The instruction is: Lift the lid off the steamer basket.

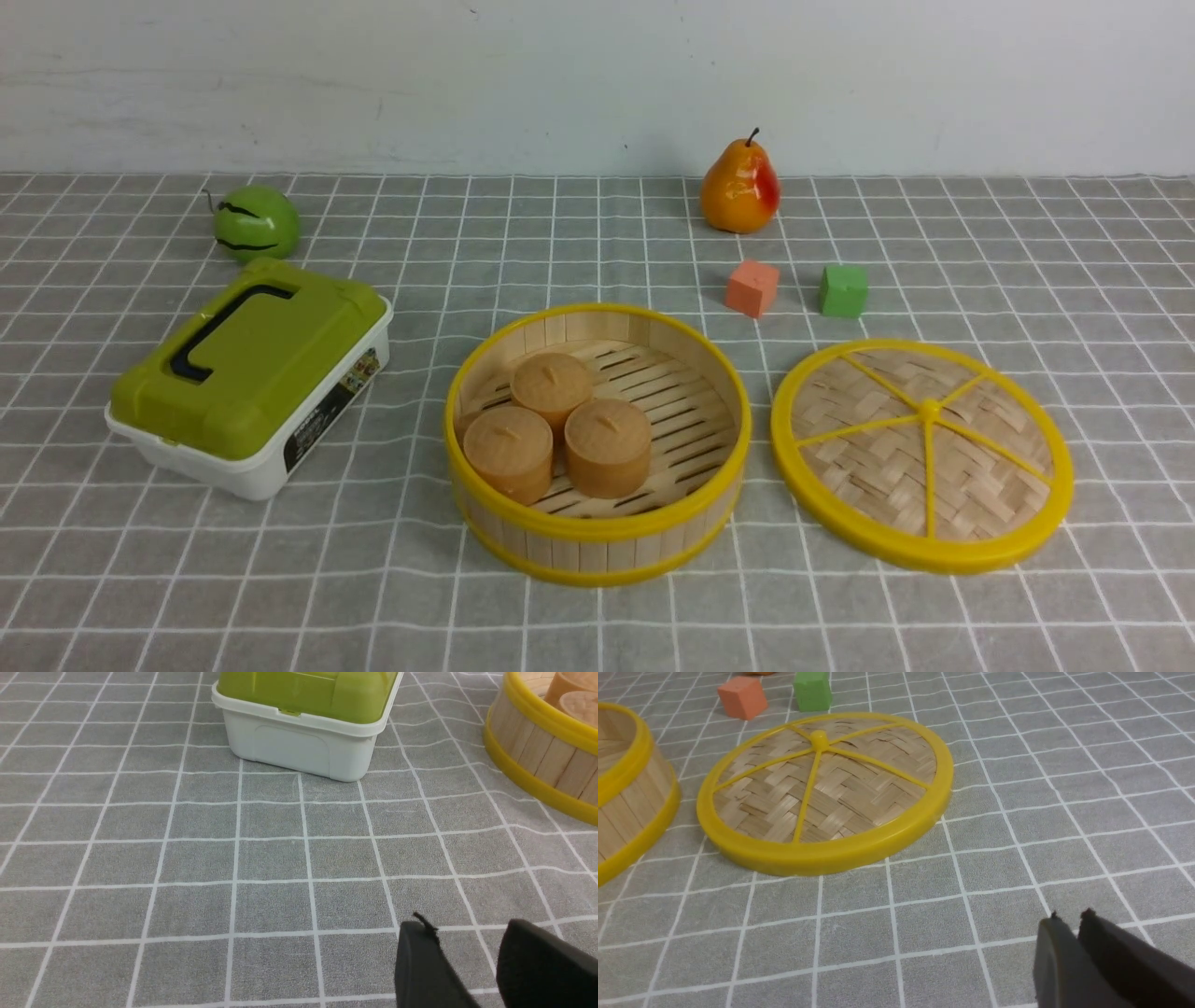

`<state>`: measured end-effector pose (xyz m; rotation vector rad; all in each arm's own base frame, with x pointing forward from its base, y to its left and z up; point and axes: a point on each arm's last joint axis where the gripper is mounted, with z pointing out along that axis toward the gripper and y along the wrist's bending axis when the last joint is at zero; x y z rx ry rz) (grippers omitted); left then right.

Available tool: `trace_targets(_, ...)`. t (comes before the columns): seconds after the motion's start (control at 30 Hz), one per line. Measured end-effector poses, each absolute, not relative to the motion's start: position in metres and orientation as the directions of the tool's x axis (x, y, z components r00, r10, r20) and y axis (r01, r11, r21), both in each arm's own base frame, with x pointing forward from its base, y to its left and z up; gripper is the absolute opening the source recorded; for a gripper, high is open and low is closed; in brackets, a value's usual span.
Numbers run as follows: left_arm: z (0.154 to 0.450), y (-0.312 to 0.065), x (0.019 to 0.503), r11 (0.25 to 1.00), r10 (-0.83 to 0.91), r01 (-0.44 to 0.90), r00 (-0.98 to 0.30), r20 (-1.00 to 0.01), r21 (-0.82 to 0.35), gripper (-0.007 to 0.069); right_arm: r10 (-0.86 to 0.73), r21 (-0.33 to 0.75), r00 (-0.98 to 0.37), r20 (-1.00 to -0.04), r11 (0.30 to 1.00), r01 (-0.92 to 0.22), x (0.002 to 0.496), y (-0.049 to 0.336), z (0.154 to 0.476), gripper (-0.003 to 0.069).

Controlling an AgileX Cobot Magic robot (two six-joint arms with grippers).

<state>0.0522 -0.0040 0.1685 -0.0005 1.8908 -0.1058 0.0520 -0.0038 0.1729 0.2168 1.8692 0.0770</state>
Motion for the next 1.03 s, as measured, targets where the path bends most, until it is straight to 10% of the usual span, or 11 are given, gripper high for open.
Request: trace_targets(1.03,0.1686,-0.004,0.0522,0.996,-0.053,0.053,-0.317,-0.947,-0.074,0.0239,0.188,0.163,-0.291,-0.938,0.98,0.111,0.0519,-0.0038,0.1728,0.0084)
